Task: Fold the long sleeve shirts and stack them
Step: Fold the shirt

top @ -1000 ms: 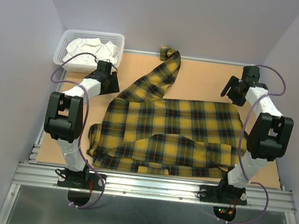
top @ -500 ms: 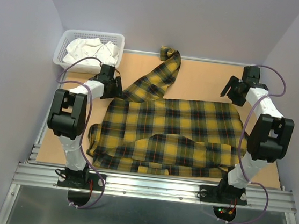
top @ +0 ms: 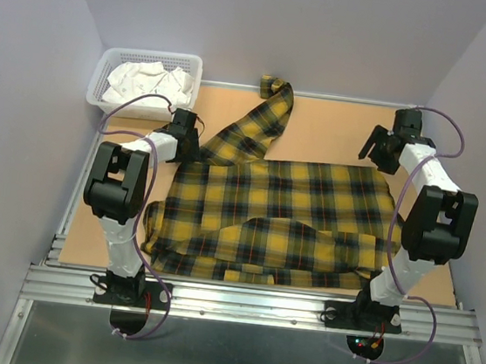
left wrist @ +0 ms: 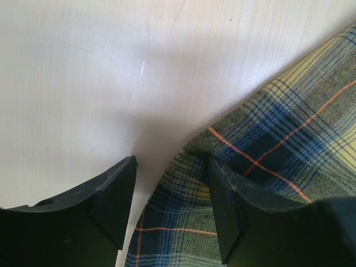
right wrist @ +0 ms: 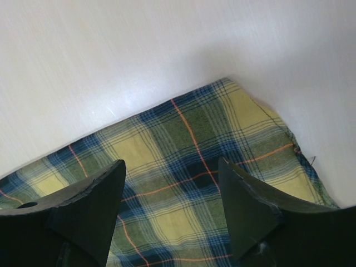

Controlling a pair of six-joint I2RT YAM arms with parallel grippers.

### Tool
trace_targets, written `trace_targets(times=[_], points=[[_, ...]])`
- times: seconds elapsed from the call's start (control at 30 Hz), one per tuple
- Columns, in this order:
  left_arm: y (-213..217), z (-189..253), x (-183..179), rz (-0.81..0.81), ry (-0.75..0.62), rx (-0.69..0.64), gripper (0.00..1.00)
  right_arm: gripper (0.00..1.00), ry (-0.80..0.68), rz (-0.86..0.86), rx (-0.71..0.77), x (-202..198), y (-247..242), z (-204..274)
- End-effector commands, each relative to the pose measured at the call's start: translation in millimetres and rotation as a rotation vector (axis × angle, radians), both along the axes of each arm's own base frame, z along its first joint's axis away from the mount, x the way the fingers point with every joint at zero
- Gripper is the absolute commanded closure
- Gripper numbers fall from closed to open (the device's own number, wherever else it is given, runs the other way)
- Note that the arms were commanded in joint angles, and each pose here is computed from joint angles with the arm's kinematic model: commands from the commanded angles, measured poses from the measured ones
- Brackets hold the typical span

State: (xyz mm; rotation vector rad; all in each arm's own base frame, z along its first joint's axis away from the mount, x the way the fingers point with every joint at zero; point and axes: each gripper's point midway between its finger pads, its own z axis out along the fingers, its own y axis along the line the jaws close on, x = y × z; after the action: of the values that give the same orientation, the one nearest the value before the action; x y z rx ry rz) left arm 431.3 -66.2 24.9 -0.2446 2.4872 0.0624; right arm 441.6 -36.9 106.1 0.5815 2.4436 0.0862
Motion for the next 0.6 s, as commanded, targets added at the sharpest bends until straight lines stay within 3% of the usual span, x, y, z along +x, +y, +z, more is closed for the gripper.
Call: trace_targets(times=[0.0,0.3,0.57], points=[[14,-9,-7,0.043,0.040,0.054,0.38,0.28,-0.052,0.003,-0.080,5,-15,15],[3,-12,-3,-0.006,0.037,0.015,0.45,0.36,-0.091,0.127,-0.190,36,-29,25],[-1,-20,-2,-0.023,0.061,0.003,0.54,0.47,-0.053,0.178,-0.213,51,-52,3]])
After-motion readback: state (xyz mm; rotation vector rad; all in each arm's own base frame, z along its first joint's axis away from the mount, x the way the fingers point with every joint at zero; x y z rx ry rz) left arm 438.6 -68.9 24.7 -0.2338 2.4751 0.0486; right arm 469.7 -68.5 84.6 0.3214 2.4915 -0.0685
